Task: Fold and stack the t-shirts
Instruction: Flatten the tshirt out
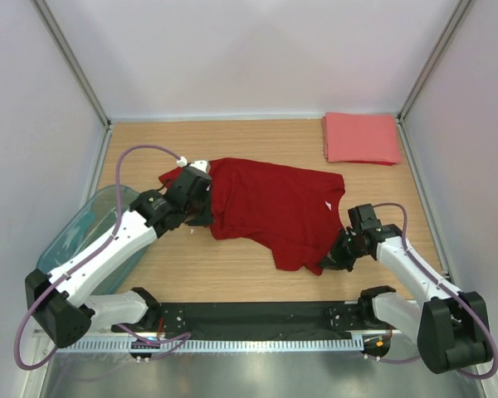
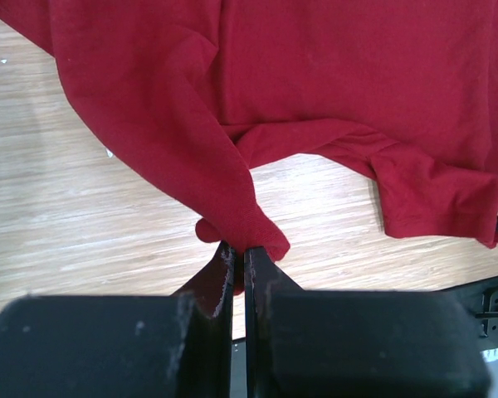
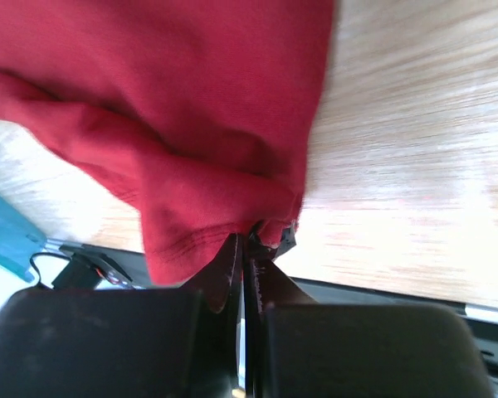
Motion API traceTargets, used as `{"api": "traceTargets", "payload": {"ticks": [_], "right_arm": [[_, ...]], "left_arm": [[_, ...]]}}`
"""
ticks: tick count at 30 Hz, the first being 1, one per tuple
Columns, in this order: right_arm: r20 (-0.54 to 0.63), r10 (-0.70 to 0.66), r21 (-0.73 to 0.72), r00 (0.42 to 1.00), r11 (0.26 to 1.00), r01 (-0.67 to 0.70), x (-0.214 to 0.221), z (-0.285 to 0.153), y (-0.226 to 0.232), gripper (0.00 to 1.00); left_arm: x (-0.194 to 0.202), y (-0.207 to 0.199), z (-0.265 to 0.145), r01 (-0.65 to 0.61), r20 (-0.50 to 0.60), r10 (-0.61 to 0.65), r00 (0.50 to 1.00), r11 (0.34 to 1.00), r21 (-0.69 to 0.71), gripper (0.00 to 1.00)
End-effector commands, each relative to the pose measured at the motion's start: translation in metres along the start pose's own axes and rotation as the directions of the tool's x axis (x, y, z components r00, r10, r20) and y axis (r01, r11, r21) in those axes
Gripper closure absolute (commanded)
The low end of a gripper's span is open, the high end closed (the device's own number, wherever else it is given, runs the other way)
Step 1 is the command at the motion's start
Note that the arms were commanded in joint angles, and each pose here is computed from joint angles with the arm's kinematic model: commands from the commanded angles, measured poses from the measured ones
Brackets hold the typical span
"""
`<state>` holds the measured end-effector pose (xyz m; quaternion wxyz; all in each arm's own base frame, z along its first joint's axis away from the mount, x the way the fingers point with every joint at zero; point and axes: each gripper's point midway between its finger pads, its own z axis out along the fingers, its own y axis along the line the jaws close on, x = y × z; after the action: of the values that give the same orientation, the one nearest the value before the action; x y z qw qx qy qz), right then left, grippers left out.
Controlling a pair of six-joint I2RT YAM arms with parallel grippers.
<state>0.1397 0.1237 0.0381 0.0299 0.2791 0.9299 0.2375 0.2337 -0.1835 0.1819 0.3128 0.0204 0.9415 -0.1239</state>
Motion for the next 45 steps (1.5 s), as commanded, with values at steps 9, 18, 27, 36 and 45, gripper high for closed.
{"api": "traceTargets", "payload": {"ticks": [9, 18, 27, 36, 45], "right_arm": [[0.179, -0.094, -0.014, 0.979, 0.995, 0.098, -0.042, -0.054, 0.049, 0.99], [0.167, -0.132, -0.038, 0.977, 0.989, 0.140, -0.043, -0.068, 0.066, 0.93], [0.167, -0.094, -0.126, 0.981, 0.985, 0.115, -0.039, -0.064, 0.076, 0.99], [0.512, -0.029, -0.299, 0.859, 0.931, 0.209, -0.107, -0.149, 0.166, 0.99], [0.857, 0.196, -0.356, 0.476, 0.894, 0.271, -0.185, -0.325, 0.234, 0.99]], "left_arm": [[-0.019, -0.005, -0.018, -0.023, 0.070, 0.020, 0.997, 0.999, 0.038, 1.00], [-0.022, -0.003, -0.025, -0.022, 0.100, 0.018, 0.995, 0.999, 0.044, 1.00], [-0.023, -0.002, -0.030, -0.014, 0.110, 0.009, 0.994, 0.999, 0.046, 1.00], [-0.055, -0.001, -0.058, -0.007, 0.235, -0.003, 0.972, 0.999, 0.042, 1.00], [-0.117, 0.004, -0.113, -0.020, 0.457, 0.018, 0.889, 1.000, -0.001, 1.00]]}}
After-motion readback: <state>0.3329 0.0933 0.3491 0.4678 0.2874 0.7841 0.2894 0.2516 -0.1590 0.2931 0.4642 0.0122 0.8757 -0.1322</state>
